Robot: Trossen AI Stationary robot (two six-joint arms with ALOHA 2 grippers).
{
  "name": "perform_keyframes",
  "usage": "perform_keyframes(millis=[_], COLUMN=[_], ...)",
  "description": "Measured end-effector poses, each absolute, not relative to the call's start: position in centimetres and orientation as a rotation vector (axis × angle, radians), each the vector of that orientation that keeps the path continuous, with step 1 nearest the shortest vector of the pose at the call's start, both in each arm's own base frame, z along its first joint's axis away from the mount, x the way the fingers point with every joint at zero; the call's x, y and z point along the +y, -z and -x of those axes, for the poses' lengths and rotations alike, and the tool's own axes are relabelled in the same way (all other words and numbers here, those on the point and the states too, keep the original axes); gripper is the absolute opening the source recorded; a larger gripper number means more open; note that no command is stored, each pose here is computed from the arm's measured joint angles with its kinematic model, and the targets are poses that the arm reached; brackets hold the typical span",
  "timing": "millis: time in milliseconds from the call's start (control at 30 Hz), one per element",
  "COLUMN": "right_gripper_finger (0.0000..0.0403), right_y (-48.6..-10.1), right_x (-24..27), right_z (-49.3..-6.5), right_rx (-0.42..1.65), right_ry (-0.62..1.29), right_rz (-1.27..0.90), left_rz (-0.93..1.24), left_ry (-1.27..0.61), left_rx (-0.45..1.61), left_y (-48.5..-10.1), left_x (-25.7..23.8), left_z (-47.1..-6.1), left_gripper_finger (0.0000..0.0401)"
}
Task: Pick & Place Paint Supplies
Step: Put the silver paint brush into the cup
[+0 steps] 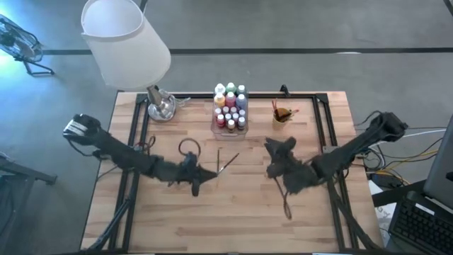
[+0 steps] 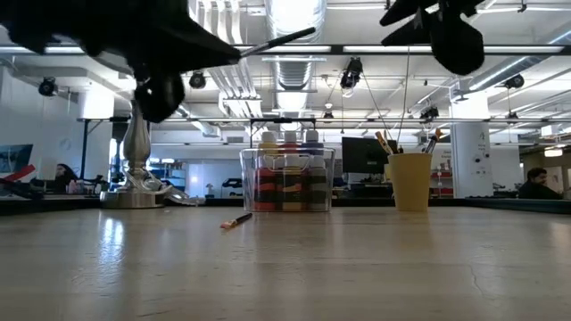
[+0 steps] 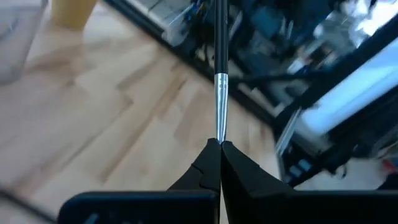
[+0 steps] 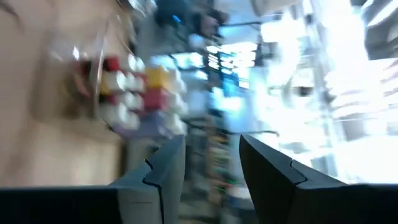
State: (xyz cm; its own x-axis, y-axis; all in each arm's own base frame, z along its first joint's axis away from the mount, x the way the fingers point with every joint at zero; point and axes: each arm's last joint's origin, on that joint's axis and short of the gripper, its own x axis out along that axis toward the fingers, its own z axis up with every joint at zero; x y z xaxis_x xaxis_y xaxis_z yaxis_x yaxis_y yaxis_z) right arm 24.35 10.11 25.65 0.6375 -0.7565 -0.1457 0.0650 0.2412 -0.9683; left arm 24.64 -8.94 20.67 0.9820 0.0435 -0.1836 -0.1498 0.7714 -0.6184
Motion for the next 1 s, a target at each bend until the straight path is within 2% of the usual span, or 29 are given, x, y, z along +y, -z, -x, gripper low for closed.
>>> perform_keyframes(millis=[100, 300, 500, 733, 1000], right_gripper_finger=[0.0152, 0.0162, 0.0155, 0.0141, 0.0148], right_y=[-23.9, -20.4, -19.3, -20.5, -21.9], right_x=[11.8, 13.3, 14.2, 15.3, 16.0], right_z=[-24.9, -26.4, -28.5, -30.3, -30.8], right_rx=[0.757, 0.866, 0.898, 0.889, 0.852], right_ry=[0.693, 0.683, 0.692, 0.702, 0.719], right_rz=[1.365, 1.58, 1.614, 1.6, 1.552], left_rz=[0.713, 0.734, 0.691, 0.675, 0.68], left_ry=[-0.086, -0.059, 0.007, 0.075, 0.079], left_rx=[0.099, 0.06, 0.09, 0.119, 0.14], left_y=[-20.4, -21.1, -22.3, -23.0, -23.2], left_x=[-6.9, -4.9, -5.1, -4.9, -3.7], left_z=[-25.1, -26.9, -30.1, -33.7, -34.6], left_gripper_finger=[0.0, 0.0, 0.0, 0.0, 0.0])
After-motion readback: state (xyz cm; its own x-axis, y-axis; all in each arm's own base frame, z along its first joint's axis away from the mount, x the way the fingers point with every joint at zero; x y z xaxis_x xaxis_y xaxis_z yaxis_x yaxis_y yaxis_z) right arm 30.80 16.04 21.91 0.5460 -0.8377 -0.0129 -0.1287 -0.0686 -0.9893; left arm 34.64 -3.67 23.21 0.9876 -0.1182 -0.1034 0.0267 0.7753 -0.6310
